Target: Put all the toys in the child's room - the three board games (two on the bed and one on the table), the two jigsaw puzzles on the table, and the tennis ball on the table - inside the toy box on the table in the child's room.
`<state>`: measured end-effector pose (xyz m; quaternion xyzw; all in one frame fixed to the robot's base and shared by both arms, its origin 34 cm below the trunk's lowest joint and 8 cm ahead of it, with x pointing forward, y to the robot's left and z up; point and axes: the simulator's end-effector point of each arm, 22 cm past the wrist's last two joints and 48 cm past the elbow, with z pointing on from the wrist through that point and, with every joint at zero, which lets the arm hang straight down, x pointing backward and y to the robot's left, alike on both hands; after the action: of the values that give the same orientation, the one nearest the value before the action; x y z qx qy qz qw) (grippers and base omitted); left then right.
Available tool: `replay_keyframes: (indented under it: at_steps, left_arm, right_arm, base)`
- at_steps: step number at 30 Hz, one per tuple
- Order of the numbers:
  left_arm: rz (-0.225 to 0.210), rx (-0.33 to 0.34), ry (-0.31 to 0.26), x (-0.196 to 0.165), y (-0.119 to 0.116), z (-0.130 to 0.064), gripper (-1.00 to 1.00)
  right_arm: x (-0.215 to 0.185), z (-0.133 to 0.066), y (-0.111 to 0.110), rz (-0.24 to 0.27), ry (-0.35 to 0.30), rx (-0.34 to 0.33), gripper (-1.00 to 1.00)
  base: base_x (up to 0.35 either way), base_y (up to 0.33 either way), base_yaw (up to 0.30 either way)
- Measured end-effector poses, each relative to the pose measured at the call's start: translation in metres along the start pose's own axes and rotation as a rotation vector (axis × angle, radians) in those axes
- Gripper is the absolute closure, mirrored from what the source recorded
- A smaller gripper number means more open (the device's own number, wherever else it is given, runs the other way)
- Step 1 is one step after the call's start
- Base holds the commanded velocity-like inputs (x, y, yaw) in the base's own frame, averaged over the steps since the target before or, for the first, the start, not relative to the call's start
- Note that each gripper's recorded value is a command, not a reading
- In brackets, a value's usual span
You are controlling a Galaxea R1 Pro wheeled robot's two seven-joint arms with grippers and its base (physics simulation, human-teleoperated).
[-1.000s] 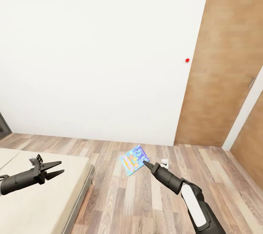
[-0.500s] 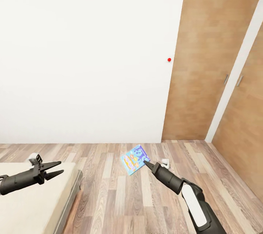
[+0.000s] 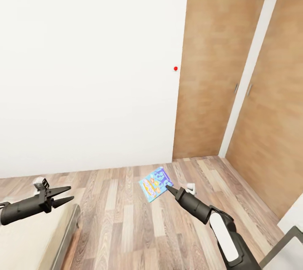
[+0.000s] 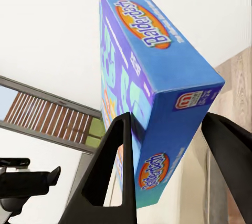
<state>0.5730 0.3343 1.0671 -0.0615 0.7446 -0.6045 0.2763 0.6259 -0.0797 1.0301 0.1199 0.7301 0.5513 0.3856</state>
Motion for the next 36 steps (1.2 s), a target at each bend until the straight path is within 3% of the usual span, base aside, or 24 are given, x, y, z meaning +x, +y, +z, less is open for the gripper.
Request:
replay_keyframes:
  at_steps: [7,36]
  left_arm:
    - [-0.001,-0.039,0.000,0.000,0.009,0.001,-1.00]
    - [-0.001,-0.085,-0.001,0.000,0.018,-0.001,-1.00]
  right_arm:
    - [0.000,0.000,0.000,0.001,-0.001,0.000,1.00]
    - [-0.010,-0.005,-0.006,0.010,-0.027,0.011,1.00]
  base:
    - [0.000,0.000,-0.261]
    - [0.000,0.000,-0.249]
